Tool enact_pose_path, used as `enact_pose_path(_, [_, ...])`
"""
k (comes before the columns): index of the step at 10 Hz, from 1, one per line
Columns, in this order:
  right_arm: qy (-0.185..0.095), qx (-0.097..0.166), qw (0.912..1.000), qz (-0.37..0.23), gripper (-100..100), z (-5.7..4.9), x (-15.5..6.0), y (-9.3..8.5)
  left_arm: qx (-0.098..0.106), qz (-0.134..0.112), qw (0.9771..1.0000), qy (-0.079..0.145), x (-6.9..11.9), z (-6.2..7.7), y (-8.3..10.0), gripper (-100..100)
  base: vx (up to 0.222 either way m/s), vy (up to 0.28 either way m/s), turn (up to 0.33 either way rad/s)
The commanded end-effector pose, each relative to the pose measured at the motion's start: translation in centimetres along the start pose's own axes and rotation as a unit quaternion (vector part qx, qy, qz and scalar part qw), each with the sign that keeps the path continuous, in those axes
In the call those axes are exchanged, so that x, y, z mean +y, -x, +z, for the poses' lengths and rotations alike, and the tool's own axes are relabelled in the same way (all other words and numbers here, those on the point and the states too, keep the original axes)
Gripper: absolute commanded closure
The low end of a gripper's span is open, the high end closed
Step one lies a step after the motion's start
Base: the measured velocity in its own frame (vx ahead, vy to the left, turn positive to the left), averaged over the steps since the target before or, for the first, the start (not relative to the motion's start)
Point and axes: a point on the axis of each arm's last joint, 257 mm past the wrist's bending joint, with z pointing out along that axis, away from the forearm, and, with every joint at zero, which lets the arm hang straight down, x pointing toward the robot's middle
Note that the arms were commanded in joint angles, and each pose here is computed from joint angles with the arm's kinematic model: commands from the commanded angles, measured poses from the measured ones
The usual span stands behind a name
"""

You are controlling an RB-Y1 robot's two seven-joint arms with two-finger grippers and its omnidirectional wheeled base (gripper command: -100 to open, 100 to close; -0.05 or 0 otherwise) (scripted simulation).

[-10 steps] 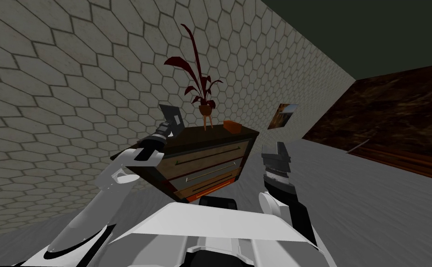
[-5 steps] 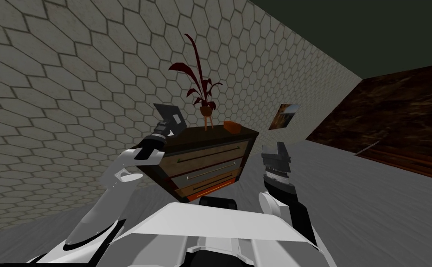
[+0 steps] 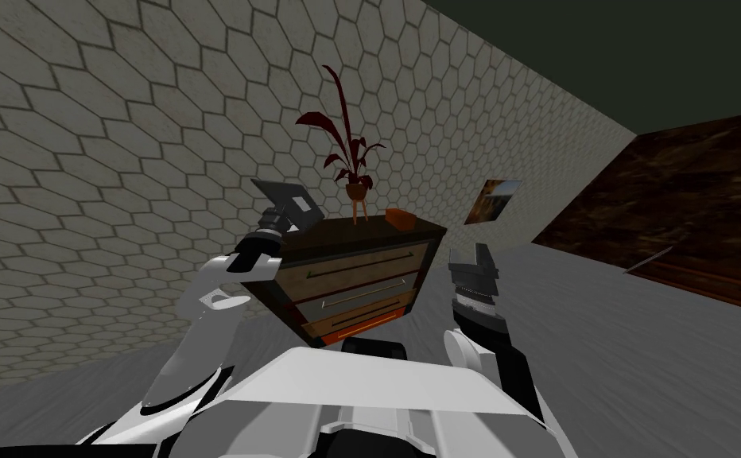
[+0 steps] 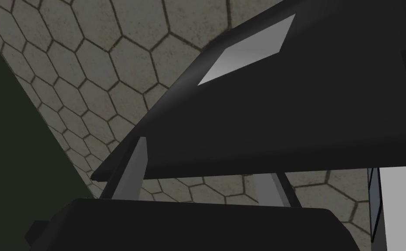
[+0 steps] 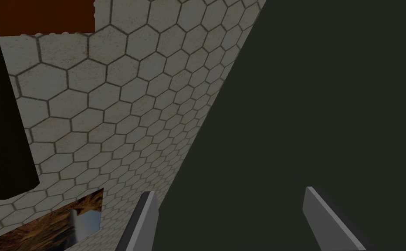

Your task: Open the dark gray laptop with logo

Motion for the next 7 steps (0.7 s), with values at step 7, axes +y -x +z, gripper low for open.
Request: enact_pose_path(7, [0.0,0.0,1.0,0.0,0,0.0,0.0,0.0,-0.047,-0.16,0.9858,0.024,3.1,0.0,2.1,100,0.026,-0.018,0.046])
